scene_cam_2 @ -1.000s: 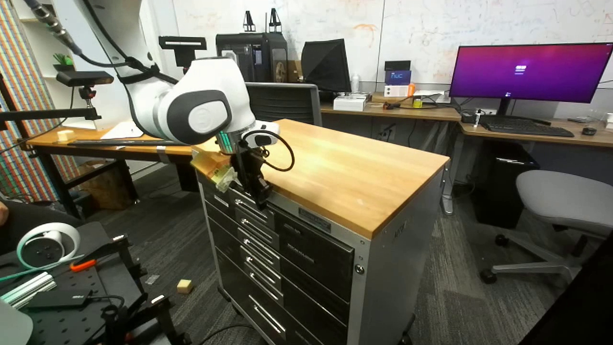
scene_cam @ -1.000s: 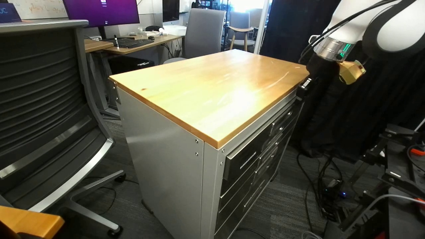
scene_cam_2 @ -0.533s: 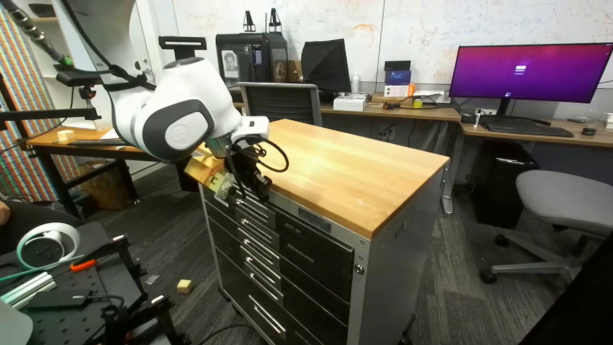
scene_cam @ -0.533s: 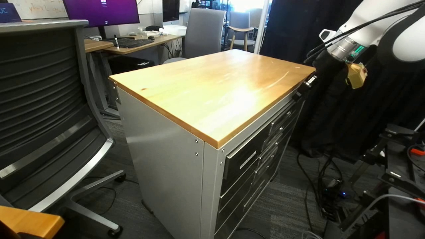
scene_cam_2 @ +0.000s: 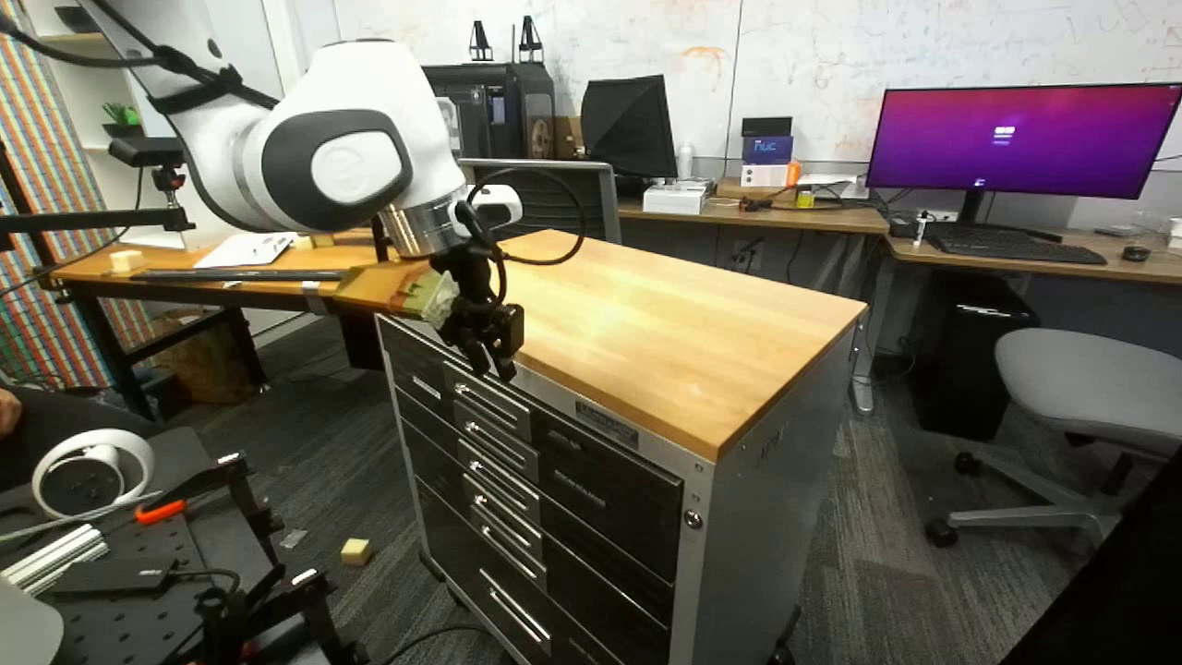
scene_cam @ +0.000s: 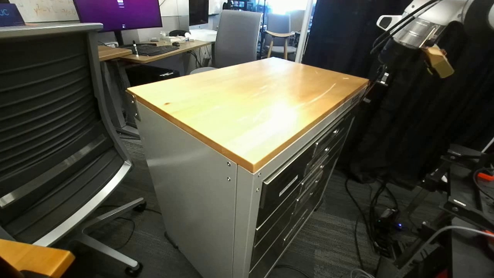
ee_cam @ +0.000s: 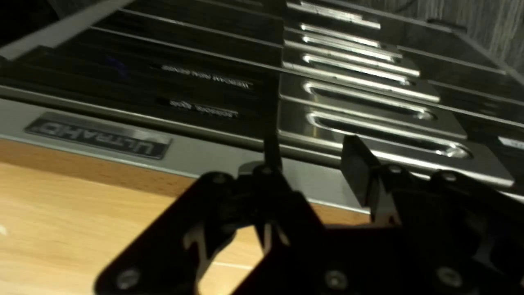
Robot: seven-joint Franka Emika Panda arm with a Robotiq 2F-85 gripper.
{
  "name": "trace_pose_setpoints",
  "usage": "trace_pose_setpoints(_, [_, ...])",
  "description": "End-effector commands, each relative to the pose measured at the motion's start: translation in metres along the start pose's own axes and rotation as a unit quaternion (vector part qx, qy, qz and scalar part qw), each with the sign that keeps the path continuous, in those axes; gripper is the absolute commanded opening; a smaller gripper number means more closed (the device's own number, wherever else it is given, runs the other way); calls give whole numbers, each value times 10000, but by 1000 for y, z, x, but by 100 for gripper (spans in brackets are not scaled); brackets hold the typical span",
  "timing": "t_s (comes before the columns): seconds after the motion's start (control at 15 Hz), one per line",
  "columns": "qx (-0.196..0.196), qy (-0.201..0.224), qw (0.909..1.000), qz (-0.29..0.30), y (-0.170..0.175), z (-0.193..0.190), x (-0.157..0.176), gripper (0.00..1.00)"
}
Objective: Put the black screwdriver inside the open drawer then close the drawer
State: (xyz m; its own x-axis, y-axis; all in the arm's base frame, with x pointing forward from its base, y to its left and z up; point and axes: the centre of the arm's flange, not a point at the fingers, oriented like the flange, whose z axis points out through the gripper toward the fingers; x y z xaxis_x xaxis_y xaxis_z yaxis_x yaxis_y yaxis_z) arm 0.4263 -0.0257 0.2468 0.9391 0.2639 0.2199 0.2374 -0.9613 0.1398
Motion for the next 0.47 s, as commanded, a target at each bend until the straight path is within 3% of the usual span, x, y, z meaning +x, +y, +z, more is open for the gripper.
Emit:
trace_pose_setpoints(0.0, [-340, -867, 9944, -492, -9, -67, 21, 75])
trace_pose_setpoints(0.13, [-310, -1426, 9866, -727, -10, -76, 26, 91])
trace_pose_setpoints(0.2, [-291, -1036, 9930, -491, -5, -14, -5, 72])
trace_pose_setpoints(0.33, [-313, -1264, 9895, -634, -14, -19, -1, 88])
trace_pose_setpoints(0.4, [-316, -1288, 9890, -657, -16, -20, 0, 91])
